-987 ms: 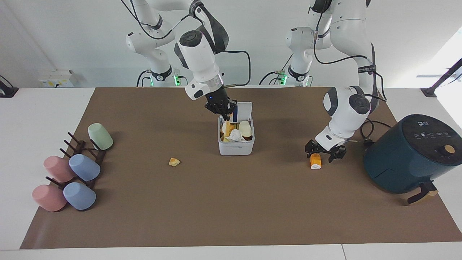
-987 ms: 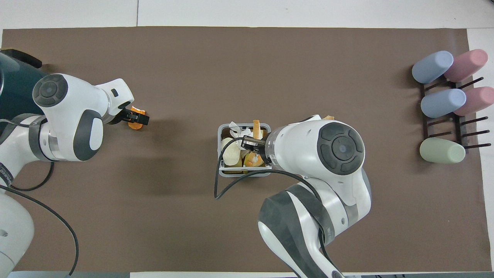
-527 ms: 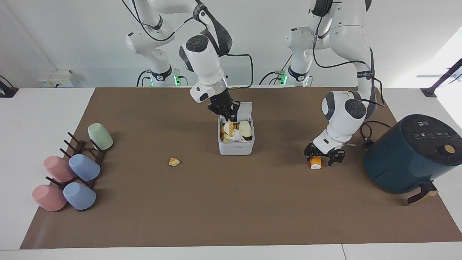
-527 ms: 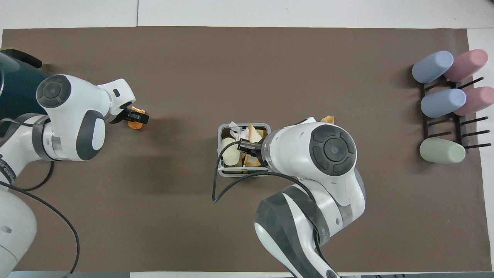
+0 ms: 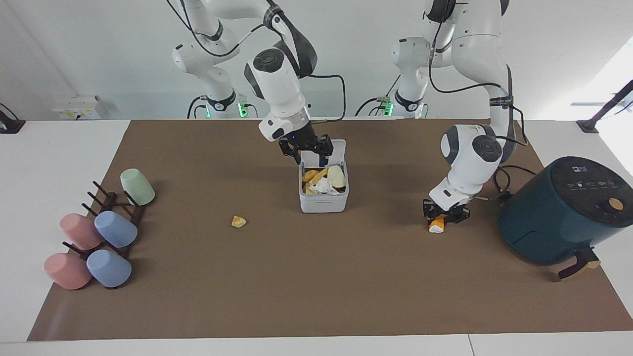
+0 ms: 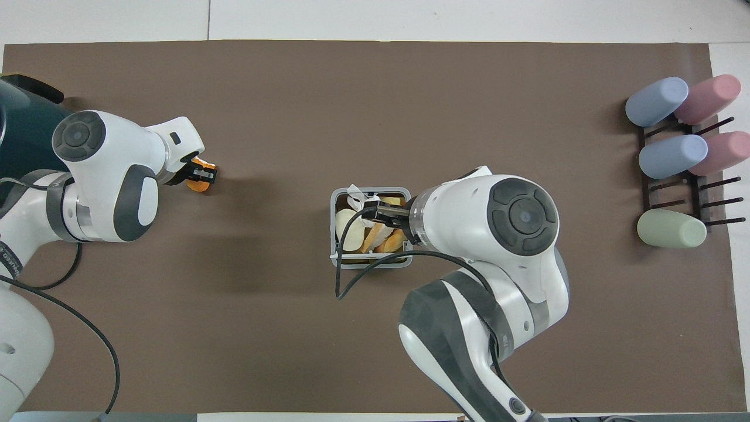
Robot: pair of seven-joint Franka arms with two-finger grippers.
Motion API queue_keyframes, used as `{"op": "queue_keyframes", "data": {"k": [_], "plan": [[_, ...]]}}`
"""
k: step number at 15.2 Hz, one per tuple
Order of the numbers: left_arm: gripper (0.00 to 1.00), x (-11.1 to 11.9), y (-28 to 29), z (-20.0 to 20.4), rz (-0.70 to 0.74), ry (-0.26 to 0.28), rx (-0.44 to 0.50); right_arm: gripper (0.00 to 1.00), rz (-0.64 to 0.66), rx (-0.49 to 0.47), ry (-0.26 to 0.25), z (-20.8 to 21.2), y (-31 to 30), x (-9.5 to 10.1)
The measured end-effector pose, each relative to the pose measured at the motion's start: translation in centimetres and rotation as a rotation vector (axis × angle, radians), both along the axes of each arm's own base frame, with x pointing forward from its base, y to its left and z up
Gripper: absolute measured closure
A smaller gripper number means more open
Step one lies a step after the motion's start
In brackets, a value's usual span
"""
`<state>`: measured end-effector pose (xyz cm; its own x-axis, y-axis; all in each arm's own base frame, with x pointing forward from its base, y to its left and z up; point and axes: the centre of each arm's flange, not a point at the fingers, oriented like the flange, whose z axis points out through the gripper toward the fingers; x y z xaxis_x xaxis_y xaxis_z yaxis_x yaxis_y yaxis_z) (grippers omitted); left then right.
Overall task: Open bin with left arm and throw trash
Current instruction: 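Carry the orange scrap over the bin while the right gripper withdraws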
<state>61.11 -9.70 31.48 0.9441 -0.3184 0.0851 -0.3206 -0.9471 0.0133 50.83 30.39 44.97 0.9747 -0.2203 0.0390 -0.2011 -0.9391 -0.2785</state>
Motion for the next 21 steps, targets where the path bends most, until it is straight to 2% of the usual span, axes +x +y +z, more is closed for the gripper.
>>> {"op": "queue_keyframes", "data": {"k": [2,5,6,8,10,13,16,21], "plan": [[0.60,1.2,-0.7,3.0,0.071,0.030,-0.034,0.00,0.047,-0.030,-0.029,0.0,-3.0,1.6],[0.60,2.9,-4.8,12.2,0.220,0.074,-0.149,0.00,0.127,-0.068,-0.048,-0.4,-8.9,4.1],[0.60,2.6,-7.1,14.6,0.262,0.077,-0.173,0.00,0.147,-0.077,-0.046,-0.6,-10.7,4.7],[0.60,1.1,-12.8,16.7,0.326,0.092,-0.218,0.00,0.159,-0.094,-0.041,-0.8,-13.8,5.5],[0.60,-1.0,-18.5,16.7,0.324,0.101,-0.250,0.00,0.163,-0.120,-0.045,-0.8,-16.1,6.1],[0.60,-4.4,-24.1,14.4,0.280,0.099,-0.264,0.00,0.136,-0.146,-0.048,-0.8,-19.0,6.7],[0.60,-7.0,-26.4,12.1,0.244,0.114,-0.253,0.00,0.102,-0.156,-0.047,-0.7,-21.7,7.2],[0.60,-9.5,-28.2,10.4,0.202,0.144,-0.225,0.00,0.092,-0.240,-0.043,1.8,-26.2,7.0]]}}
